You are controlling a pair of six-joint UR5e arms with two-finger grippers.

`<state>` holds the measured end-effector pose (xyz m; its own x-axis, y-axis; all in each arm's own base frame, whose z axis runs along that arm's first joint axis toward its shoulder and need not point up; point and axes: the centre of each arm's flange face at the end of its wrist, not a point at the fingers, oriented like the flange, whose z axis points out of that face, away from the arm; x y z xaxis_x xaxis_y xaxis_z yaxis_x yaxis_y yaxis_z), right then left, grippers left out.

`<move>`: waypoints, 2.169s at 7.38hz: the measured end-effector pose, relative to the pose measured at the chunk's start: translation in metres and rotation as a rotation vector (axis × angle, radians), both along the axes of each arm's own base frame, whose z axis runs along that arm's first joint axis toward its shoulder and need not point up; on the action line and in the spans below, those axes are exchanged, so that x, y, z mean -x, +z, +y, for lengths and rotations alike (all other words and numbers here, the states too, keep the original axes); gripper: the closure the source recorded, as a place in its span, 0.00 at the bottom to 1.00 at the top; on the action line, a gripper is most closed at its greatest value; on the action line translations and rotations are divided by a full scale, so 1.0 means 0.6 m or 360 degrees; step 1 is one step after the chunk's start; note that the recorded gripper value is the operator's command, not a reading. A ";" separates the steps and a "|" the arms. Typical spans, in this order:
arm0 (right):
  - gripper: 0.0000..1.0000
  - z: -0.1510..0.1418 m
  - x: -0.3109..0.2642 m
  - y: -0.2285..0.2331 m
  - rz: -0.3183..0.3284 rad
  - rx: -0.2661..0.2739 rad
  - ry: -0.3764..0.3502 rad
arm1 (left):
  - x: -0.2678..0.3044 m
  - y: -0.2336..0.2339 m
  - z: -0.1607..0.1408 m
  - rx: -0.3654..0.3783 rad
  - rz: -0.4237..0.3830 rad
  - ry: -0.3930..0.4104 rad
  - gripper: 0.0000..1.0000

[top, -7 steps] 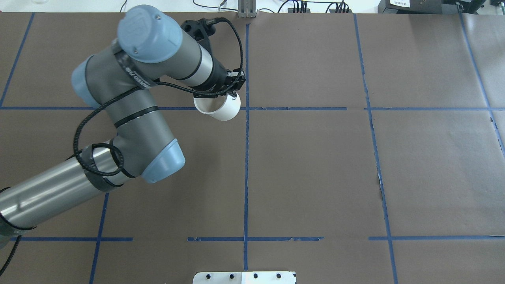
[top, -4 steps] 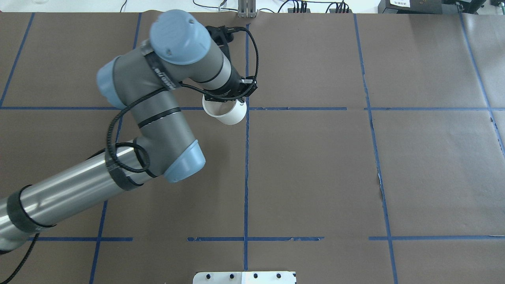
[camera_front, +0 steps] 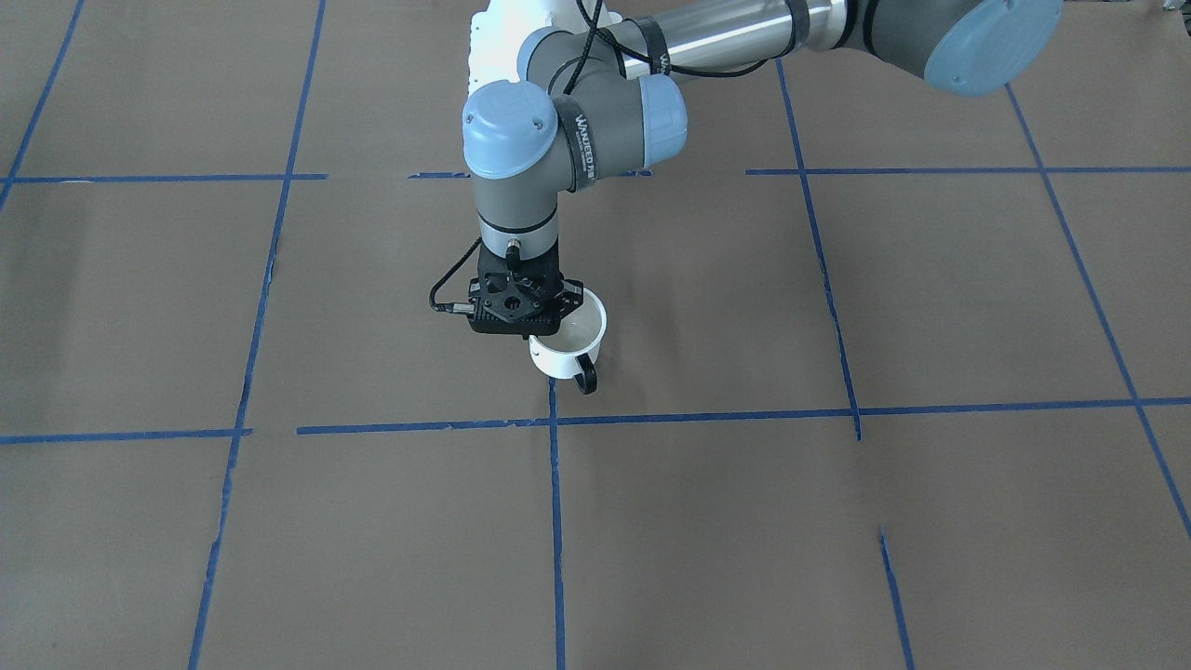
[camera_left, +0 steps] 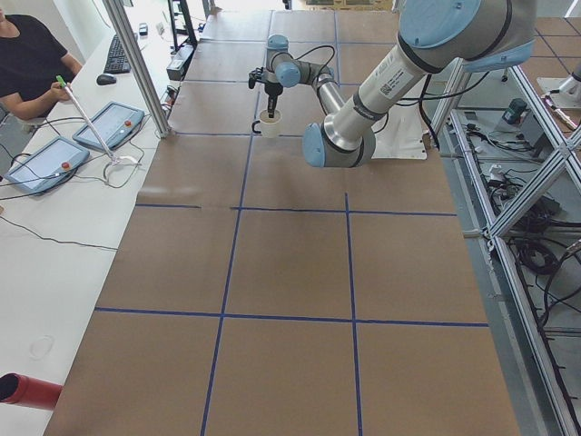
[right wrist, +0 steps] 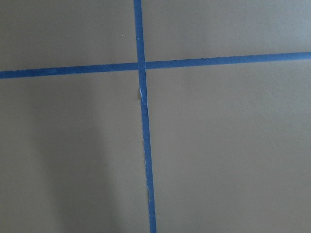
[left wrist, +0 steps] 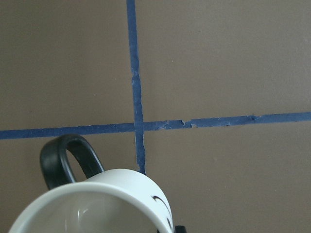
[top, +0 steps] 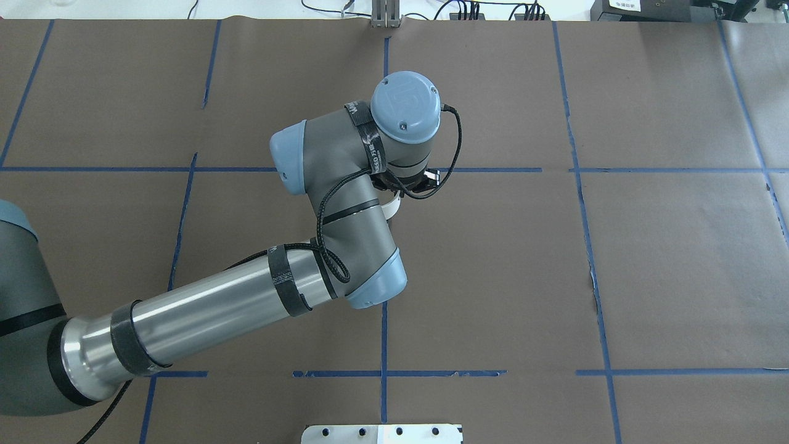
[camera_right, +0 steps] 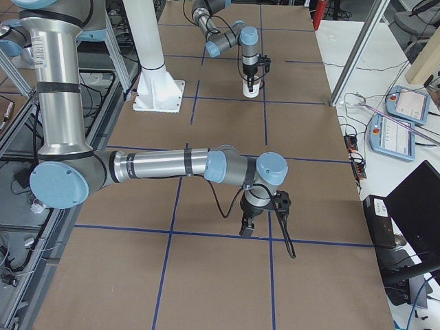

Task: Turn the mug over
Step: 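Rotate the left wrist to turn the mug upright and lower it, then open the left gripper and release the upright mug on the table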

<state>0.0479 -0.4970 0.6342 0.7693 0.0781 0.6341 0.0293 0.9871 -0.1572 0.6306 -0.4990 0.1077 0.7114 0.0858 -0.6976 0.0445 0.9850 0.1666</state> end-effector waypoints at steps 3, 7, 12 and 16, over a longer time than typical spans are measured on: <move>0.00 0.000 0.000 -0.001 0.0000 -0.0001 0.0000 | -0.028 0.008 0.024 -0.0056 -0.0042 0.0024 0.15; 0.00 0.000 0.000 0.000 0.0000 -0.0001 0.0000 | -0.040 0.008 0.045 -0.0069 -0.0031 0.0058 0.00; 0.00 -0.001 0.000 -0.001 0.0000 -0.0001 0.0000 | 0.044 -0.053 0.029 -0.0144 0.0037 0.0032 0.00; 0.00 -0.001 0.000 -0.001 0.0000 -0.0001 0.0000 | 0.260 -0.056 -0.013 -0.0283 0.0104 0.0036 0.00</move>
